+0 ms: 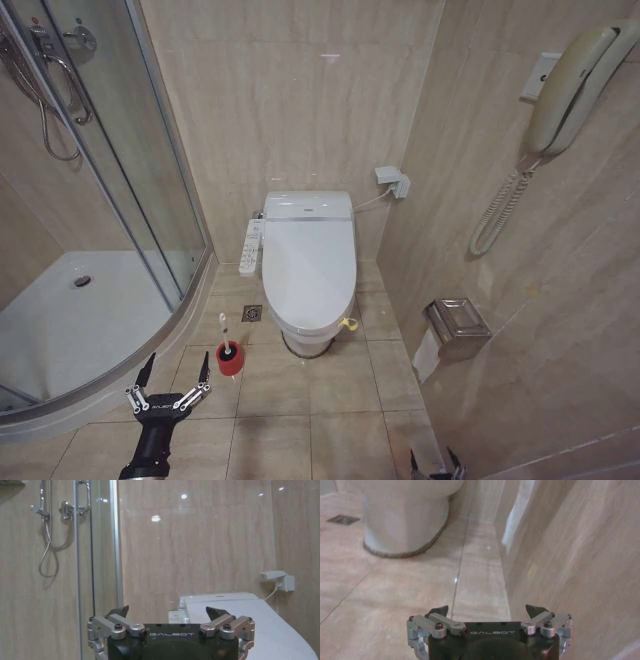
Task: Open the toilet lid, clean the toilet bowl with a toilet brush, close the toilet lid, and flush.
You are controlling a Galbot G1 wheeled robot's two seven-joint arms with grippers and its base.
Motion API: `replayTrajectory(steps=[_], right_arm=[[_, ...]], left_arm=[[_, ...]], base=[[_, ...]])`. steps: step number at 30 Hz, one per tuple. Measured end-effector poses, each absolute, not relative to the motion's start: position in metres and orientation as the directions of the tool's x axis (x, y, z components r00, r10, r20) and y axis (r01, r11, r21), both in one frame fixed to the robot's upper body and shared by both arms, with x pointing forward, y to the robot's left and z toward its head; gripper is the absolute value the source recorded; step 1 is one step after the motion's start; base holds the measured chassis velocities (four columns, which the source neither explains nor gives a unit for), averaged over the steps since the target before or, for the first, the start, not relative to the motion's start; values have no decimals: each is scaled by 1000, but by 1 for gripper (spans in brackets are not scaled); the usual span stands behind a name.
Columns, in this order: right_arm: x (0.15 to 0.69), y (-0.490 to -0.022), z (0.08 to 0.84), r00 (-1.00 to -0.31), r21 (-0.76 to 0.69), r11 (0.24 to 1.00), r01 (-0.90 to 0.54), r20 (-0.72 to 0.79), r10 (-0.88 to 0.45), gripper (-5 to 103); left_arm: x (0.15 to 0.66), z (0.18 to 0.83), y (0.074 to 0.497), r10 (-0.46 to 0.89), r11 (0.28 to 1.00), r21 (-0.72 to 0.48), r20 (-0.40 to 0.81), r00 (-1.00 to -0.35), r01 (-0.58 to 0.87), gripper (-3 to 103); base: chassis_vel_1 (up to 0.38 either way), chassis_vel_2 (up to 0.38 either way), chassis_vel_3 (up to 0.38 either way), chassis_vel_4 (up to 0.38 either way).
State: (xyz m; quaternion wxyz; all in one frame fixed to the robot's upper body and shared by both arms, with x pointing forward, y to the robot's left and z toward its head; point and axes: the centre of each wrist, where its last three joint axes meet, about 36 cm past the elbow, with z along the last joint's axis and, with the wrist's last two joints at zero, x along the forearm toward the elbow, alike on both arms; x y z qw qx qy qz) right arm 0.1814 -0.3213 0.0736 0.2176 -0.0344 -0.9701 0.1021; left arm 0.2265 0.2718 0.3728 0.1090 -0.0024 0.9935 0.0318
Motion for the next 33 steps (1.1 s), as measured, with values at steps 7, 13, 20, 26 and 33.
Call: replayTrajectory(steps=[7, 13, 20, 26, 33], right_arm=[[156, -314, 48, -883, -204, 979, -19, 462, 79, 100], [127, -306, 27, -860, -185, 981, -65, 509, 39, 100], [92, -294, 9, -831, -151, 982, -114, 557, -11, 100], [85, -293, 6, -827, -145, 982, -121, 561, -19, 100], [86, -293, 6, -827, -145, 982, -122, 562, -19, 100]], left_arm=[[227, 373, 270, 16, 998, 63, -215, -977, 3, 100], [228, 372, 267, 27, 998, 61, -210, -977, 15, 100], [228, 368, 268, 33, 998, 63, -200, -979, 21, 100], [230, 365, 269, 40, 998, 64, -198, -979, 27, 100], [233, 364, 269, 47, 998, 61, -199, -979, 35, 100]], base=[[0, 0, 0, 0], [0, 0, 0, 0], [0, 0, 0, 0], [0, 0, 0, 0], [0, 0, 0, 0]])
